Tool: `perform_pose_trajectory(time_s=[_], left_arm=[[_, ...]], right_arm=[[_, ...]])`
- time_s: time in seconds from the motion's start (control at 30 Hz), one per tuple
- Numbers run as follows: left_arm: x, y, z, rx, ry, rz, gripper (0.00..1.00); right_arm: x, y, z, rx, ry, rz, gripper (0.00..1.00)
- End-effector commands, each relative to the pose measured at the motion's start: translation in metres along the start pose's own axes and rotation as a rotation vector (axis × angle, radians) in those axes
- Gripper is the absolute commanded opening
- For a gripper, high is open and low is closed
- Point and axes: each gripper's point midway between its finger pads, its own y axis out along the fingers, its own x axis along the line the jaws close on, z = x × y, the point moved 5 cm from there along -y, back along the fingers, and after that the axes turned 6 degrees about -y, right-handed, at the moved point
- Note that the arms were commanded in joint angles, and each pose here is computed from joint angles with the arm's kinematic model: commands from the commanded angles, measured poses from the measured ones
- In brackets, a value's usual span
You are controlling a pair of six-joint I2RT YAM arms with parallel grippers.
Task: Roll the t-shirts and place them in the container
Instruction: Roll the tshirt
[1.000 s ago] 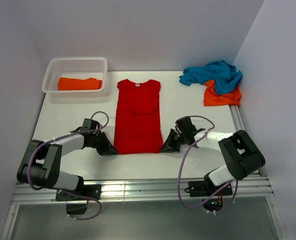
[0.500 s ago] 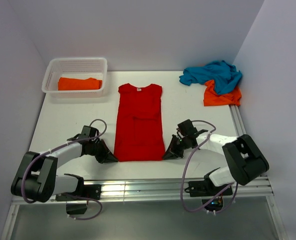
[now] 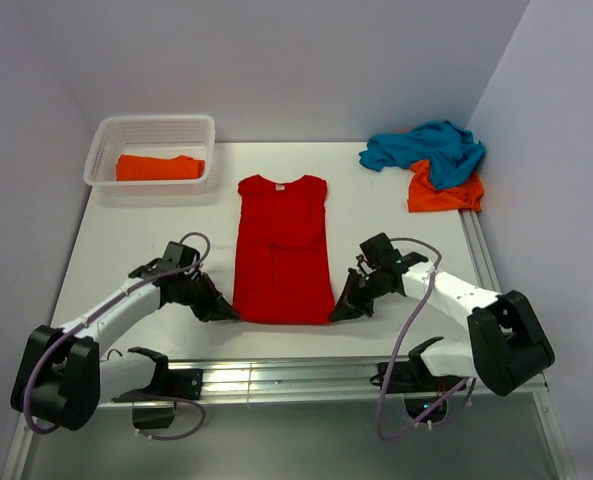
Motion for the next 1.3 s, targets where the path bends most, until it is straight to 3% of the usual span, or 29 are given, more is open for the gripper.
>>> perform_pose_trajectory(time_s=[0.0,0.57,1.27], left_arm=[[-0.010,-0.006,-0.004,0.016,-0.018,-0.023,0.00],[-0.059,-0.015,-0.054,-0.017,-0.009,0.006,0.00],[-0.103,0.006,-0.115,-0.011,0.020,-0.018,0.00]], right_arm=[[0.011,-0.007,0.000,0.051,-0.005,0.007,0.00],[0.052,-0.026,-0.060,0.019,-0.004,-0.022,0.00],[0.053,-0.015,-0.135,0.019,0.046,-0.007,0.00]])
